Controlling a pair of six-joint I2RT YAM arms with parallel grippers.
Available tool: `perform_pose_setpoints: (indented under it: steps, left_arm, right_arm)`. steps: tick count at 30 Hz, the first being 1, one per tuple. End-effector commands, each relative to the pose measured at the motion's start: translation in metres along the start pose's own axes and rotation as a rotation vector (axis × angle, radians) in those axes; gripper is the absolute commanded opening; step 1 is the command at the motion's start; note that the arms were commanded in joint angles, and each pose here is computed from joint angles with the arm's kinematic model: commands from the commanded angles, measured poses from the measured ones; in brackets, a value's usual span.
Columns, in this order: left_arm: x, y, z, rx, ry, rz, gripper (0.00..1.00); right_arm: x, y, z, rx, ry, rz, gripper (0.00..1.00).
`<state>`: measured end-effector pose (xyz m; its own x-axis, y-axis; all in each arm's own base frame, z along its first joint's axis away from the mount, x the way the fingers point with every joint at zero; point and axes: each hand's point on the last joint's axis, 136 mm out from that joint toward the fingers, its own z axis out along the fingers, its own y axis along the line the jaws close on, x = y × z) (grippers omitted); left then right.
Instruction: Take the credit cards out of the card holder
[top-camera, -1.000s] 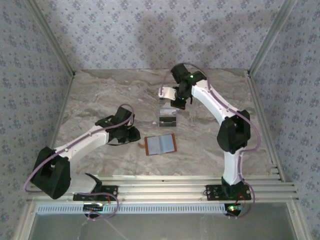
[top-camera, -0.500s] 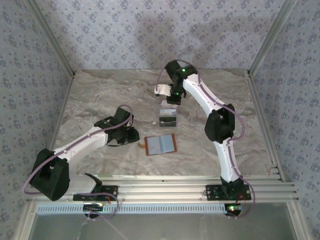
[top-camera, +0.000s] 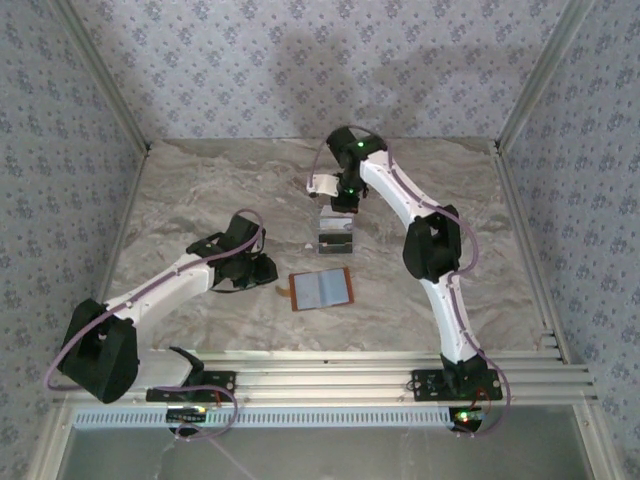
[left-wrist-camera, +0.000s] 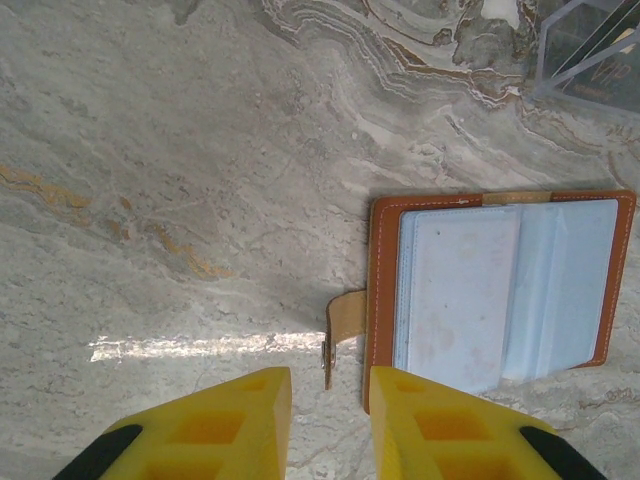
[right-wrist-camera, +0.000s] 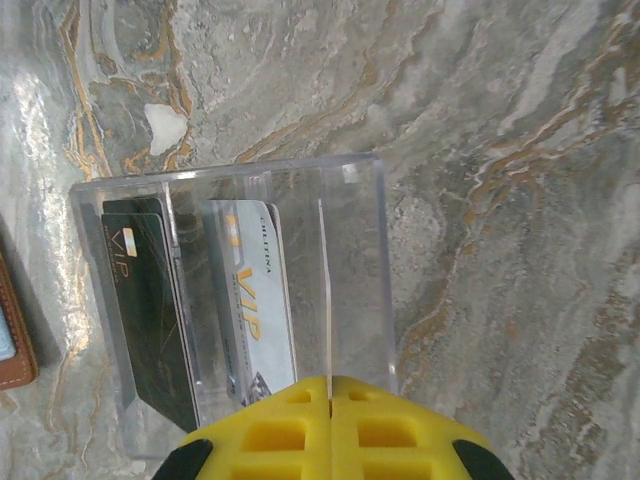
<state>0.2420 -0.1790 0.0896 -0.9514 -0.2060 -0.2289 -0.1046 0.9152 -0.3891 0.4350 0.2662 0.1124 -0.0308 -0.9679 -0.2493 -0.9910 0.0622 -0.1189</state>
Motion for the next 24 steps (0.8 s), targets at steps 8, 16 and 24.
perform_pose_setpoints:
  steps: [8,16,24]
  left_arm:
    - [0.0,0.005,-0.004,-0.015,0.003,-0.01,0.28]
    - [0.001,0.004,-0.007,-0.013,-0.001,-0.009,0.28]
    - [-0.002,0.002,-0.011,-0.005,-0.013,-0.007,0.28]
  right_arm:
    - [0.007,0.009,0.014,-0.039,0.054,-0.201,0.07]
    - [0.002,-0.007,0.008,0.037,0.054,-0.211,0.21]
    - [-0.004,-0.024,-0.011,0.138,0.049,-0.21,0.24]
